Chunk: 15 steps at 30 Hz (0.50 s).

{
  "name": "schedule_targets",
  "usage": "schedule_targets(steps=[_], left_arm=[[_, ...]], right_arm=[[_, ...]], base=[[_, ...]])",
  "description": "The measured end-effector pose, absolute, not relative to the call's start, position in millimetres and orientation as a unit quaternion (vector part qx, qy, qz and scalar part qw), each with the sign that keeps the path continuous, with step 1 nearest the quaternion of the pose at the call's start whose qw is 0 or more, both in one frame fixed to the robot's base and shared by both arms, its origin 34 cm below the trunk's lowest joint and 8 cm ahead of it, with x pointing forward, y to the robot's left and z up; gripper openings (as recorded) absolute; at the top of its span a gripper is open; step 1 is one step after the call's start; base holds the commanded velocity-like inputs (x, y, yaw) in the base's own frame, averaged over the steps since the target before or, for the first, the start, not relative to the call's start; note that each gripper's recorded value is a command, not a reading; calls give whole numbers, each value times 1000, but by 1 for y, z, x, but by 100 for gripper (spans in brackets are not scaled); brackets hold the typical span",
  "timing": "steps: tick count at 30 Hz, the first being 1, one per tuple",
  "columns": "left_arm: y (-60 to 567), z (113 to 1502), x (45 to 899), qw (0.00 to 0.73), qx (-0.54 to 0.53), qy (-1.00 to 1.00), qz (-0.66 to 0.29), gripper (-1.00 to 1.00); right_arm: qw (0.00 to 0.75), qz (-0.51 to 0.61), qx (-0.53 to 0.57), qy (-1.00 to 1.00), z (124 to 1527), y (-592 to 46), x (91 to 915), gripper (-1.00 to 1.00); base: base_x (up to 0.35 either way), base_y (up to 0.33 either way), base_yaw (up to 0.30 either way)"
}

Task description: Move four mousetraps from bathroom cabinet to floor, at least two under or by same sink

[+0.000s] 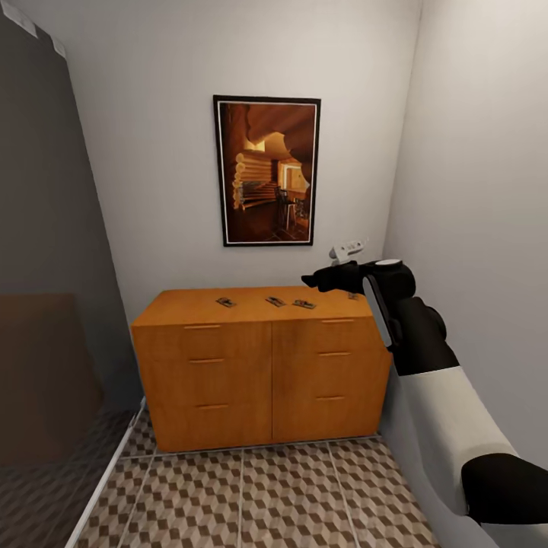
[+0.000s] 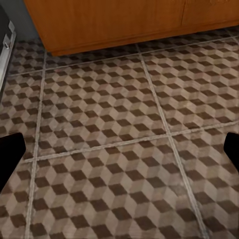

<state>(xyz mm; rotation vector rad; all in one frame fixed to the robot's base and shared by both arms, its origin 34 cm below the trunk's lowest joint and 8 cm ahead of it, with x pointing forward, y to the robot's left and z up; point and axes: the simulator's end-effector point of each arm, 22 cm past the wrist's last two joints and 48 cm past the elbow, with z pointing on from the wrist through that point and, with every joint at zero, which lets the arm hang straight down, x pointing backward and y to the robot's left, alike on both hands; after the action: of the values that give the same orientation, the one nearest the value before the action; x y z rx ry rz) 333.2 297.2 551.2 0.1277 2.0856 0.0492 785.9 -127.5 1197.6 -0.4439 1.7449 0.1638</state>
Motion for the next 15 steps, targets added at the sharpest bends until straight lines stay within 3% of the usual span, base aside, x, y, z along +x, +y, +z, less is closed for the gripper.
schedule_targets(steps=[15], left_arm=[[297,551,333,502,53,863,20,100]], right_arm=[[618,71,-195,758,1189,-127,792,100]], base=[[196,0,0]])
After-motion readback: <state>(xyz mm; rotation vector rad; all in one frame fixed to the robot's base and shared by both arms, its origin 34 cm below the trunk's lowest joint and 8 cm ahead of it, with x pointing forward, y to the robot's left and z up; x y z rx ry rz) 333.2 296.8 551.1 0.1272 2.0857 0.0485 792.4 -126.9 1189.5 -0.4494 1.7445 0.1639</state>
